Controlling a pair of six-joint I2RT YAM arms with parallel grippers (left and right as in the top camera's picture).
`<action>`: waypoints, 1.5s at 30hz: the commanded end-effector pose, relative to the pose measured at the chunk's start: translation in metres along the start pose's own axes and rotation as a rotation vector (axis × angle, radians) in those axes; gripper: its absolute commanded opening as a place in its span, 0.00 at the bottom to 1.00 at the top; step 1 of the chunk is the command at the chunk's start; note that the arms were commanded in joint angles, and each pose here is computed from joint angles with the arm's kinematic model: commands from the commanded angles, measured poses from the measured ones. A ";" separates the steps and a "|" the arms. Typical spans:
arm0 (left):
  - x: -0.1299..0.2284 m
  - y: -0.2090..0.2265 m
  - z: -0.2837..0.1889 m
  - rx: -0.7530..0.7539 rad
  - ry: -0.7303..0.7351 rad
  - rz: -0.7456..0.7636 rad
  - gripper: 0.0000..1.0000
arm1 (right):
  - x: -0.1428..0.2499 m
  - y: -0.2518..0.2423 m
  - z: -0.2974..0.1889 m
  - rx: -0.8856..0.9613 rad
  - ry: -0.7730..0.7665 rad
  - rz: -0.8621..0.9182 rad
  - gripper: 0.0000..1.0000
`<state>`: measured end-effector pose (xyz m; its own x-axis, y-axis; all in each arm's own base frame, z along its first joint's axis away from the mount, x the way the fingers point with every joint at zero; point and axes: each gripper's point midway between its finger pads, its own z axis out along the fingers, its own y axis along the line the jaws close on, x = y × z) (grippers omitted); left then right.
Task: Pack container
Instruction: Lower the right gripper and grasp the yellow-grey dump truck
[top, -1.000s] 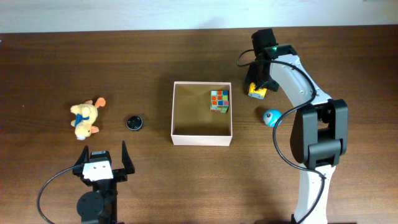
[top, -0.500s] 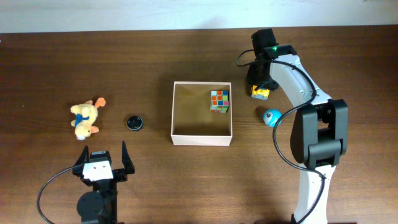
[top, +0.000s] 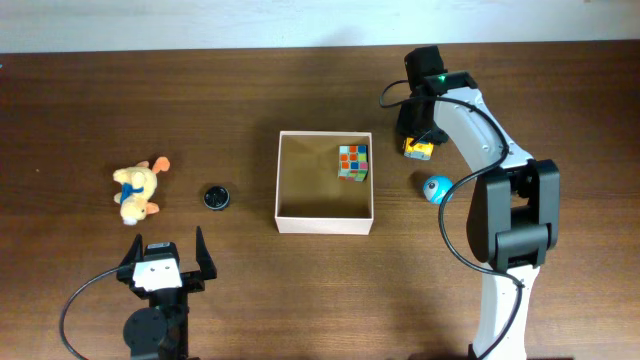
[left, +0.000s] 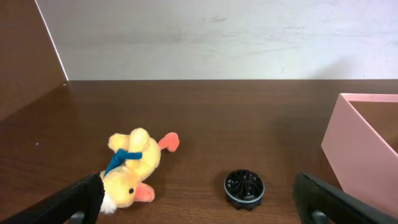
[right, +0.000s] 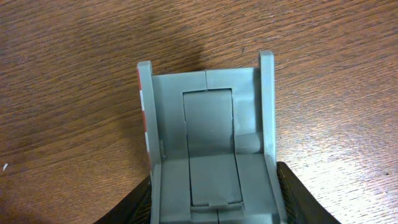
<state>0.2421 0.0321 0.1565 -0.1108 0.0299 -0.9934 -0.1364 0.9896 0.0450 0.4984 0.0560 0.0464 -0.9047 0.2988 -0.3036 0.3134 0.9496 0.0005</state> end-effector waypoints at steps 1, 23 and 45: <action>0.000 -0.001 0.000 0.006 -0.007 0.015 0.99 | -0.004 -0.001 -0.002 -0.002 -0.011 -0.010 0.41; 0.000 -0.001 0.000 0.006 -0.007 0.015 0.99 | -0.017 0.003 -0.011 -0.012 -0.046 -0.231 0.41; 0.000 -0.001 0.000 0.006 -0.007 0.015 0.99 | -0.017 0.003 -0.011 -0.013 -0.047 -0.230 0.30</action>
<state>0.2421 0.0321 0.1565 -0.1108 0.0299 -0.9934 -0.1364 0.9896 0.0450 0.5057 0.0572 0.0551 -0.9444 0.0709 -0.3211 0.0959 0.9934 -0.0628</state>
